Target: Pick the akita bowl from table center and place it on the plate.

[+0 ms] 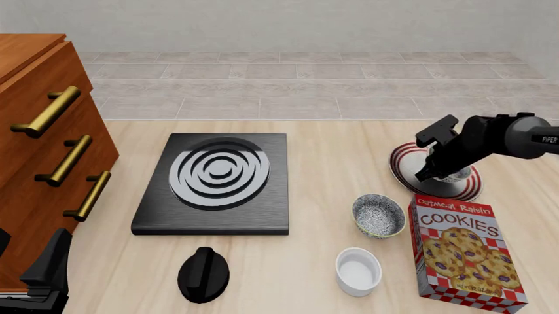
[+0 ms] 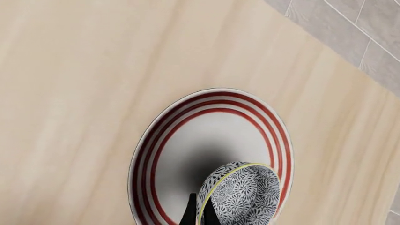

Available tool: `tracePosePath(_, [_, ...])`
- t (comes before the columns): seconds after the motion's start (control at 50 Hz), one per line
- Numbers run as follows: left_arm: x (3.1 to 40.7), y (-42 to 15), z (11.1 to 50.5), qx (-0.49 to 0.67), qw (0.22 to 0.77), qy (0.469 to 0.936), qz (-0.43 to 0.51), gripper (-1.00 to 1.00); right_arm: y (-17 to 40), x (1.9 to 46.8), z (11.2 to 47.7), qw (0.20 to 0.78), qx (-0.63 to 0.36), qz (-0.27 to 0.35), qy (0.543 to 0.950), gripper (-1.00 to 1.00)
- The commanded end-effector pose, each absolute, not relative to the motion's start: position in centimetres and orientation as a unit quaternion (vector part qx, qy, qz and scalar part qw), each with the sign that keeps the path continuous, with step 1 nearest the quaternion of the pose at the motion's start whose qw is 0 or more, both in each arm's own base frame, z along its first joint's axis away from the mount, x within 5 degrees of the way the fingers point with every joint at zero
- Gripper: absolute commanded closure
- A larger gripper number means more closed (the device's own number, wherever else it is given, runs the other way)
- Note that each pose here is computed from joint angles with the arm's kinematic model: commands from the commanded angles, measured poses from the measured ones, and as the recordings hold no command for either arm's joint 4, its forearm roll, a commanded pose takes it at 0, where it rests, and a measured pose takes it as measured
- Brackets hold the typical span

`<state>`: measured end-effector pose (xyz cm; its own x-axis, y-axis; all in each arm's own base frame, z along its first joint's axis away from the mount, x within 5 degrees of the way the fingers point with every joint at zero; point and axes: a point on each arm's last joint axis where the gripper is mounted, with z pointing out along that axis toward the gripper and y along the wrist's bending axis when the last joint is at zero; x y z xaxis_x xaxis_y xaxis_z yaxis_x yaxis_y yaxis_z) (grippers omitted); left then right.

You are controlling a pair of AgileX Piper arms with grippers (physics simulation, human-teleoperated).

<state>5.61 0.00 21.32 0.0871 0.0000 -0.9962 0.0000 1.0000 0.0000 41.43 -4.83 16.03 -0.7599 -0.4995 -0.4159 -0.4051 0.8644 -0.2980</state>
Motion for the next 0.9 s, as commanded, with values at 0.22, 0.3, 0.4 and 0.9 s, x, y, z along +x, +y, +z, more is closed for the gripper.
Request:
tracePosePath(0.22, [5.6,0.0,21.3,0.000,0.737,0.676,0.000,-1.00,-4.4,41.3,14.4,0.235,-0.229,-0.084,0.941,1.00])
tracePosePath(0.3, [5.6,0.0,21.3,0.000,0.737,0.676,0.000,-1.00,-4.3,41.2,14.7,0.236,-0.228,-0.084,0.941,1.00])
tracePosePath(0.4, [5.6,0.0,21.3,0.000,0.737,0.676,0.000,-1.00,-4.3,41.1,15.0,0.242,-0.229,-0.086,0.939,1.00])
tracePosePath(0.9, [5.6,0.0,21.3,0.000,0.737,0.676,0.000,-1.00,-4.5,39.8,16.7,0.256,-0.241,-0.098,0.931,-1.00])
